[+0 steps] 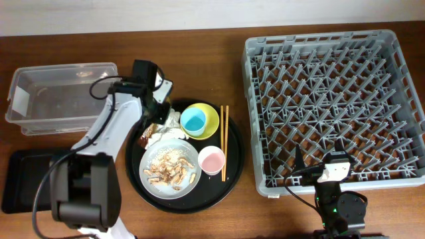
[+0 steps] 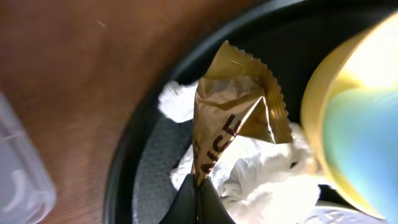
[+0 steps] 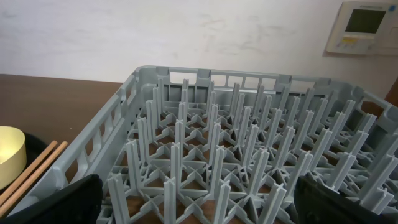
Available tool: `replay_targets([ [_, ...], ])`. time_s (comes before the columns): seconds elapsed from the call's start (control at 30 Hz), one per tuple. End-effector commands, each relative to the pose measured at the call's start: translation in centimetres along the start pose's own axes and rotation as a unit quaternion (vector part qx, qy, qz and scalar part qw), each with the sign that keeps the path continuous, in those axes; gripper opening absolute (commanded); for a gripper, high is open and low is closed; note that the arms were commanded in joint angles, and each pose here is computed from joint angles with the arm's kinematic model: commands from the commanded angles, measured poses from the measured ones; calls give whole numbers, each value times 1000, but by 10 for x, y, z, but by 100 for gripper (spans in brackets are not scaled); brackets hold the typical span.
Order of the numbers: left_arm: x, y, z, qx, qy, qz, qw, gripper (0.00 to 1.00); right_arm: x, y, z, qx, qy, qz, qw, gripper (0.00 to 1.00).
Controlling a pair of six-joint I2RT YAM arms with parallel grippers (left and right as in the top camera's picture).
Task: Sort waste into correct bins and load items into the dishwasher rack
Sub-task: 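Grasp the brown foil wrapper with the left gripper, then carry the wrapper left and drop it into the clear plastic bin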
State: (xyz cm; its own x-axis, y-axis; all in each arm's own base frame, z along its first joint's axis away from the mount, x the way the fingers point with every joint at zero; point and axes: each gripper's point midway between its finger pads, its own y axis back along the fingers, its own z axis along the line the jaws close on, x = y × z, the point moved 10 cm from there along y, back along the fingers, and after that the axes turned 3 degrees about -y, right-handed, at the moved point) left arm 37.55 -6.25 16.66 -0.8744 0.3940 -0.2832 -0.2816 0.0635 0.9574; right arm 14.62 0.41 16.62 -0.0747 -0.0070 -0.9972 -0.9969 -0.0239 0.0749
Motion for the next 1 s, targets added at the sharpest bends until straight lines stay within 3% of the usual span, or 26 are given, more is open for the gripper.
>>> replay_targets([
  [0.0, -19, 72, 7, -29, 30, -106, 994, 1, 3, 0, -1, 5, -3, 3, 1000, 99],
  [0.1, -23, 116, 29, -59, 103, -202, 972, 0, 3, 0, -1, 5, -3, 3, 1000, 98],
  [0.13, -25, 140, 52, -77, 175, -268, 944, 0, 3, 0, -1, 5, -3, 3, 1000, 98],
  [0.2, -22, 157, 87, -98, 277, -328, 898, 0, 3, 0, -1, 5, -3, 3, 1000, 98],
  [0.23, -16, 161, 109, -107, 349, -348, 864, 1, 3, 0, -1, 5, -3, 3, 1000, 98],
  [0.3, 4, 157, 152, -105, 489, -358, 788, 0, 3, 0, -1, 5, -3, 3, 1000, 98],
  [0.37, 22, 145, 181, -111, 555, -344, 749, 1, 3, 0, -1, 5, -3, 3, 1000, 98],
  [0.43, 35, 130, 202, -111, 575, -326, 743, 1, 3, 0, -1, 5, -3, 3, 1000, 98],
  [0.47, 39, 124, 211, -105, 580, -324, 740, 20, 3, 0, -1, 5, -3, 3, 1000, 98],
  [0.5, 42, 118, 221, -93, 583, -329, 737, 72, 3, 0, -1, 5, -3, 3, 1000, 98],
  [0.63, 34, 126, 230, 35, 532, -384, 754, 82, 3, 0, -1, 5, -3, 3, 1000, 98],
  [0.73, 25, 150, 208, 158, 458, -408, 774, 95, 3, 0, -1, 5, -3, 3, 1000, 98],
  [0.8, 25, 164, 177, 262, 356, -393, 806, 99, 3, 0, -1, 5, -3, 3, 1000, 98],
  [0.97, 30, 181, 113, 337, 239, -346, 842, 99, 3, 0, -1, 5, -3, 3, 1000, 98],
])
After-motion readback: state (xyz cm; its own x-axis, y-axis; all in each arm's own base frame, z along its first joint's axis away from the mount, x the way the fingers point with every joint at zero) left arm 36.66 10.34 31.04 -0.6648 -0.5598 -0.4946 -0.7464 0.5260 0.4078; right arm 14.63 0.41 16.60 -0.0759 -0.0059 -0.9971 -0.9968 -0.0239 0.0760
